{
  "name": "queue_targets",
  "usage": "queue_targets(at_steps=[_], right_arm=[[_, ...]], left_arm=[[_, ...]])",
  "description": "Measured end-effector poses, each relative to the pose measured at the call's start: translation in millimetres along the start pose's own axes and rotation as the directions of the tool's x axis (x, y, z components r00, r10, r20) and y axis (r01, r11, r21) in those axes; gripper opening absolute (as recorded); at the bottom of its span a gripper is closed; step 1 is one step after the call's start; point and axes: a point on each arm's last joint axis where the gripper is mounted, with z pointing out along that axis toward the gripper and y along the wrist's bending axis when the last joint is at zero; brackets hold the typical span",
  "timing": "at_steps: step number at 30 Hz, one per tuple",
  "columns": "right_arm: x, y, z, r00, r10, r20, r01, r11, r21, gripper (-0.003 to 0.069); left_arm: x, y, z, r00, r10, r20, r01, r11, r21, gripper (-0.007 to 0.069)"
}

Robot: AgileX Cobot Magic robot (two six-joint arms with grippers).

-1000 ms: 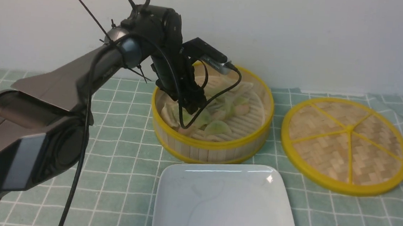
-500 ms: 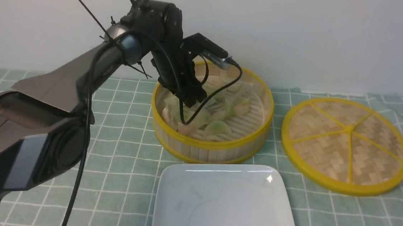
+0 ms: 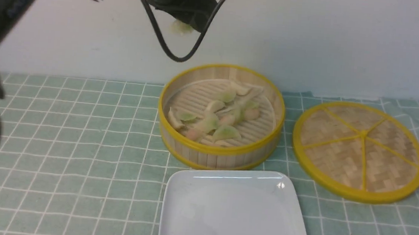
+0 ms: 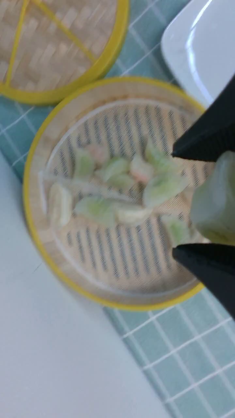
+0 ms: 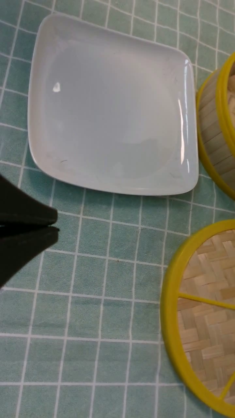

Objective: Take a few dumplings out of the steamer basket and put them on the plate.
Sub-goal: Use the left arm to put the dumpling into the plate, then use the left arm to grab a dumpling from the steamer

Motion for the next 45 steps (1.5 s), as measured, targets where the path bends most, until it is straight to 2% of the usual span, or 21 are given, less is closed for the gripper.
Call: queue_targets(at_steps=[6, 9, 13, 22, 26, 27, 28, 31, 34, 36, 38, 39, 40, 41, 42, 43, 44, 45], right_arm=[[1.9, -0.3, 0.0, 1.000, -0.003, -0.021, 0.003, 1.000, 0.003, -0.0013], [1.9, -0.3, 0.0, 1.000, -0.019, -0.021, 0.019, 1.000, 0.003, -0.0013], [2.1, -0.3, 0.0, 0.999, -0.044, -0.023, 0.044, 0.999, 0.003, -0.0013], [2.1, -0.3, 0.0, 0.998, -0.053, -0.023, 0.053, 0.999, 0.003, -0.0013], [2.1, -0.3, 0.0, 0.998, -0.053, -0.023, 0.053, 0.999, 0.003, -0.0013], [2.1, -0.3, 0.0, 0.998, -0.053, -0.023, 0.053, 0.999, 0.003, -0.0013], [2.1, -0.3, 0.0, 0.998, -0.053, -0.023, 0.053, 0.999, 0.003, -0.0013], [2.1, -0.3, 0.0, 0.998, -0.053, -0.023, 0.053, 0.999, 0.003, -0.0013], [2.1, -0.3, 0.0, 0.998, -0.053, -0.023, 0.053, 0.999, 0.003, -0.0013], [2.1, -0.3, 0.0, 0.998, -0.053, -0.023, 0.053, 0.999, 0.003, -0.0013], [2.1, -0.3, 0.0, 0.998, -0.053, -0.023, 0.053, 0.999, 0.003, -0.0013], [2.1, -0.3, 0.0, 0.998, -0.053, -0.023, 0.053, 0.999, 0.003, -0.0013], [2.1, -0.3, 0.0, 0.998, -0.053, -0.023, 0.053, 0.999, 0.003, -0.0013], [2.2, -0.3, 0.0, 0.998, -0.053, -0.025, 0.053, 0.999, 0.003, -0.0013], [2.5, -0.4, 0.0, 0.998, -0.053, -0.028, 0.053, 0.999, 0.003, -0.0013], [2.6, -0.4, 0.0, 0.998, -0.053, -0.029, 0.053, 0.999, 0.003, -0.0013], [3.1, -0.4, -0.1, 0.998, -0.053, -0.035, 0.053, 0.999, 0.002, -0.0013], [3.1, -0.4, -0.1, 0.998, -0.053, -0.035, 0.053, 0.999, 0.002, -0.0013]], left_arm=[[70.4, -42.3, 10.7, 0.967, 0.022, -0.253, 0.004, 0.995, 0.101, 0.0293], [112.1, -68.8, 41.0, 0.908, 0.094, -0.409, -0.024, 0.985, 0.173, 0.0293], [142.3, -88.7, 84.6, 0.865, 0.145, -0.481, -0.051, 0.978, 0.202, 0.0293], [148.8, -117.6, 134.3, 0.898, 0.165, -0.409, -0.072, 0.970, 0.234, 0.0302], [148.5, -134.8, 140.6, 0.905, 0.225, -0.362, -0.130, 0.955, 0.268, 0.0356], [148.2, -141.3, 142.2, 0.907, 0.247, -0.342, -0.153, 0.948, 0.278, 0.0395], [148.3, -142.1, 142.2, 0.906, 0.247, -0.342, -0.153, 0.948, 0.279, 0.0395], [146.7, -150.4, 142.4, 0.913, 0.258, -0.316, -0.167, 0.943, 0.288, 0.0465], [141.7, -148.9, 140.7, 0.909, 0.280, -0.308, -0.199, 0.942, 0.271, 0.0480], [132.1, -142.0, 136.5, 0.912, 0.267, -0.312, -0.200, 0.953, 0.229, 0.0463], [117.3, -128.2, 128.3, 0.923, 0.206, -0.324, -0.161, 0.974, 0.161, 0.0388], [107.8, -116.2, 121.9, 0.930, 0.155, -0.333, -0.123, 0.986, 0.115, 0.0295], [105.6, -114.0, 121.0, 0.933, 0.152, -0.326, -0.123, 0.986, 0.109, 0.0279], [92.3, -94.1, 111.5, 0.945, 0.091, -0.313, -0.075, 0.995, 0.062, 0.0159], [84.3, -80.3, 105.6, 0.954, 0.056, -0.293, -0.047, 0.998, 0.039, 0.0092], [82.7, -77.5, 104.5, 0.956, 0.050, -0.287, -0.042, 0.998, 0.035, 0.0072], [72.4, -57.9, 97.1, 0.971, 0.008, -0.241, -0.007, 1.000, 0.005, 0.0029], [68.9, -50.0, 94.3, 0.975, -0.008, -0.221, 0.007, 1.000, -0.005, 0.0022]])
